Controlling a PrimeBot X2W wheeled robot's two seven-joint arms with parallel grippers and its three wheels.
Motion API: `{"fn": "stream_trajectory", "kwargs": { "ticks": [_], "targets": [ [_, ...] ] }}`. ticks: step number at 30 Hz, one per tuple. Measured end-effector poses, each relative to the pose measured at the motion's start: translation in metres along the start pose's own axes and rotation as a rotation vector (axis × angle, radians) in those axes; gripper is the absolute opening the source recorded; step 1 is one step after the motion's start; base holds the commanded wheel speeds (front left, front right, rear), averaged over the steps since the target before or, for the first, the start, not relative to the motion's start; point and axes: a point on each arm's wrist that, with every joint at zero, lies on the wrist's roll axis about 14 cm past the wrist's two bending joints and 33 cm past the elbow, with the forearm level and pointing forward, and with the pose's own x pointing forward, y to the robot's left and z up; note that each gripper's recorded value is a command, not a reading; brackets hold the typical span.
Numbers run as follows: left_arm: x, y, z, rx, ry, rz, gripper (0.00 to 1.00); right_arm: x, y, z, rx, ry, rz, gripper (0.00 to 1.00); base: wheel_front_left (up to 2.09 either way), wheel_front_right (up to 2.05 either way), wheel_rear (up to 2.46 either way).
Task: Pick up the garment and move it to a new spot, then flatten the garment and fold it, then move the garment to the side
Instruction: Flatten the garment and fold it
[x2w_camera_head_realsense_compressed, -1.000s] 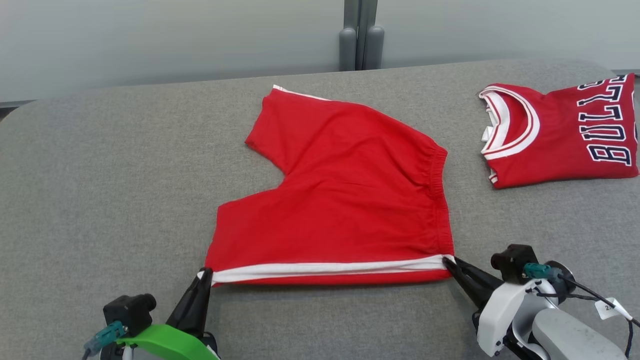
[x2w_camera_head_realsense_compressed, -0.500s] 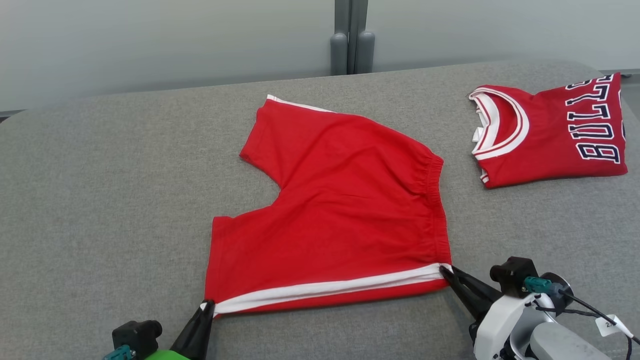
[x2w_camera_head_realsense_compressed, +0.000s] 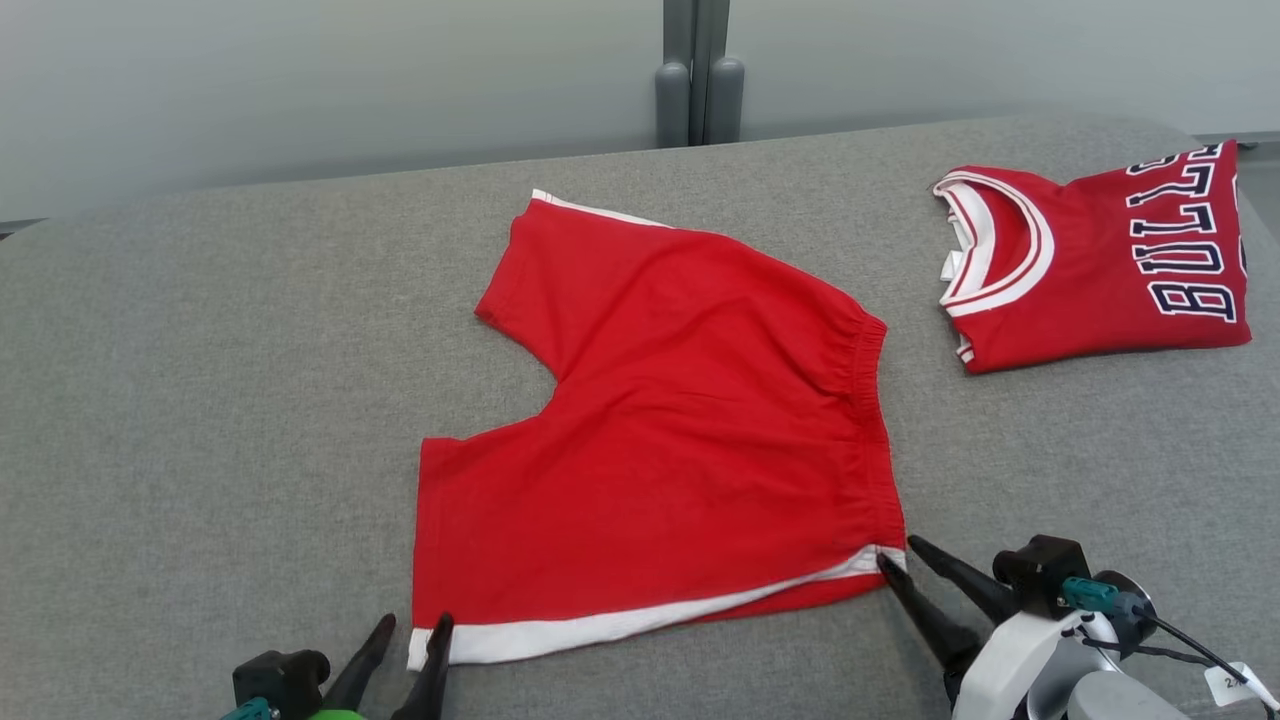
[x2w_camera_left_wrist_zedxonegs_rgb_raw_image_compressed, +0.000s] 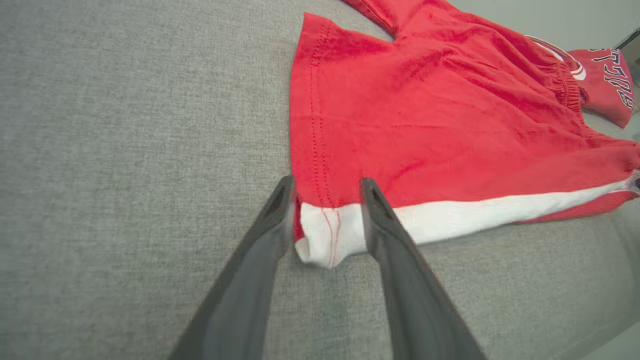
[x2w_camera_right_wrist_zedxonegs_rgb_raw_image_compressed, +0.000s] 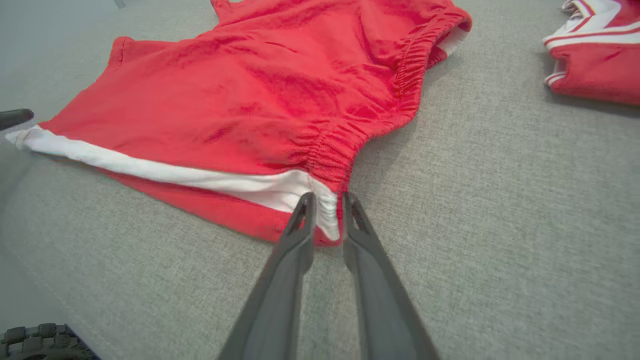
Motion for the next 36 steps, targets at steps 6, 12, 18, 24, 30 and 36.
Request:
{"fn": "stream_trajectory", "kwargs": {
  "ticks": [6, 12, 18, 24, 30, 36],
  "targets": [
    [0.001, 0.005, 0.007, 0.043, -0.011, 0.000, 1.00, -0.009, -0.004, -0.005, 0.003, 0.005, -0.023, 1.00, 0.00, 0.00, 0.00],
    [0.006, 0.006, 0.033, 0.037, -0.094, 0.004, 1.00, -0.021, -0.014, -0.011, 0.011, 0.012, -0.067, 1.00, 0.00, 0.00, 0.00],
    [0.011, -0.006, 0.066, 0.031, -0.202, -0.016, 1.00, -0.025, -0.034, 0.016, 0.014, -0.080, -0.159, 1.00, 0.00, 0.00, 0.00],
    [0.016, -0.031, 0.092, 0.046, -0.290, -0.066, 1.00, -0.027, -0.052, 0.062, -0.008, -0.225, -0.236, 1.00, 0.00, 0.00, 0.00],
    [0.014, -0.039, 0.110, 0.040, -0.356, -0.047, 1.00, -0.039, -0.069, 0.094, -0.011, -0.335, -0.343, 1.00, 0.00, 0.00, 0.00],
    [0.009, -0.035, 0.122, 0.048, -0.401, -0.003, 1.00, -0.048, -0.076, 0.121, 0.012, -0.434, -0.413, 1.00, 0.00, 0.00, 0.00]
  ]
}}
